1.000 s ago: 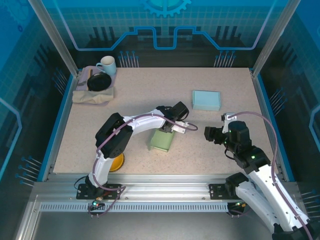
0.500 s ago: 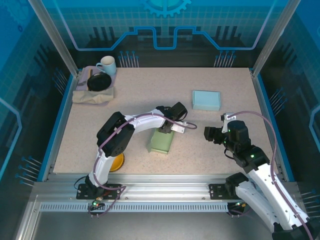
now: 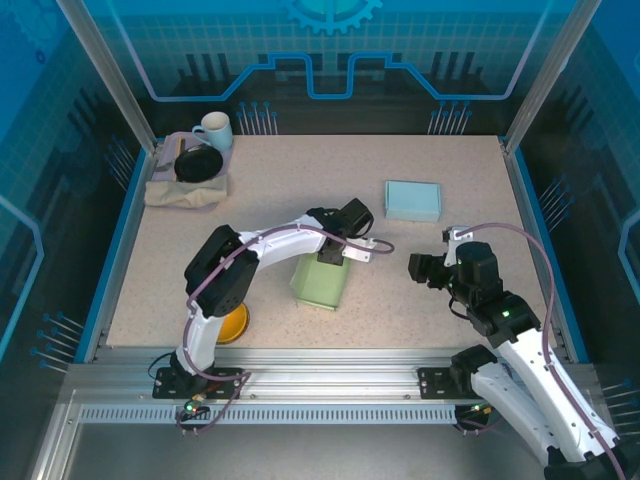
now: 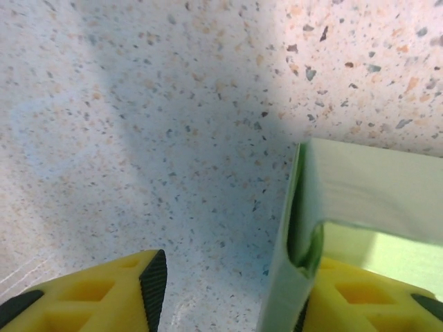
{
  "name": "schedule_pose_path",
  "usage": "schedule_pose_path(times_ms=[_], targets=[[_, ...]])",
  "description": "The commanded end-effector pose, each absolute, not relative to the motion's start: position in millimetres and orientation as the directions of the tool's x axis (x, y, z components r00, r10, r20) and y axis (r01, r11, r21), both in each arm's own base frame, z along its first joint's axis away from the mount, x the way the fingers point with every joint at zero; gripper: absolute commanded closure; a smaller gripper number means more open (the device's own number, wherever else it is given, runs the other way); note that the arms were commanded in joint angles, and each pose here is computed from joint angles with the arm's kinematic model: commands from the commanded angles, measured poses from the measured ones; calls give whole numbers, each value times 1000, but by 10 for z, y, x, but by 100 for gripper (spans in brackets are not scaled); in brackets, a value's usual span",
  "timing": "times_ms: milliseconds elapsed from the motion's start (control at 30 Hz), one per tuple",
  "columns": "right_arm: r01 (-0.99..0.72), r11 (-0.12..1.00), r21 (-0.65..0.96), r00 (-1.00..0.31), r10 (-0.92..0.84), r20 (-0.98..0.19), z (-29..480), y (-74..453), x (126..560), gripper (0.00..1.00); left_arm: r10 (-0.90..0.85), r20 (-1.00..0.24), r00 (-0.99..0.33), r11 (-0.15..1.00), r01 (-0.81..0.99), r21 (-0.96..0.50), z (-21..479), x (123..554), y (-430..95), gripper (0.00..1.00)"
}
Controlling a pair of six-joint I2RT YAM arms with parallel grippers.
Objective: Fold the paper box
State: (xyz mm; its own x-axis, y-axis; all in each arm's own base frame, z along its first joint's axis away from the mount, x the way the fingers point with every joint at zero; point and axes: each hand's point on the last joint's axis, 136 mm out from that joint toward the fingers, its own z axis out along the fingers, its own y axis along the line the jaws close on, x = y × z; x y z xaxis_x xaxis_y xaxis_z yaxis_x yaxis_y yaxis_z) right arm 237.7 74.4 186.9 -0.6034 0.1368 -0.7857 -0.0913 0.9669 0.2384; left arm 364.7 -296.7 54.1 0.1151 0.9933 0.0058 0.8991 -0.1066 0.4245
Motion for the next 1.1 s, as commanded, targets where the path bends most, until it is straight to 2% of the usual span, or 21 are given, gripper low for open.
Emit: schedule_pose_path(times_ms=[0, 133, 300, 567, 833, 1067], targets=[[-77, 964, 253, -623, 152, -768, 1808, 719, 2331, 21, 993, -53, 105, -73, 900, 429, 771, 3651, -2989, 47], [-77, 964, 254, -627, 151, -764, 1791, 719, 2319, 21, 994, -51, 98, -69, 912, 404, 772, 3623, -2946, 45], [-75, 965, 250, -636, 146, -758, 1739, 713, 2296, 21, 989, -106, 105, -58, 925, 375, 889, 3535, -2967, 35], [-75, 963, 257, -645, 149, -749, 1674, 727, 2287, 21, 973, -211, 95, -3, 917, 398, 1233, 3546, -3106, 34], [-81, 962, 262, -644, 150, -750, 1686, 738, 2292, 21, 933, -358, 45, 111, 909, 402, 1582, 3633, -3329, 34], [-94, 963, 254, -644, 136, -753, 1716, 744, 2277, 21, 942, -336, 0, 139, 910, 390, 1387, 3796, -3373, 33]])
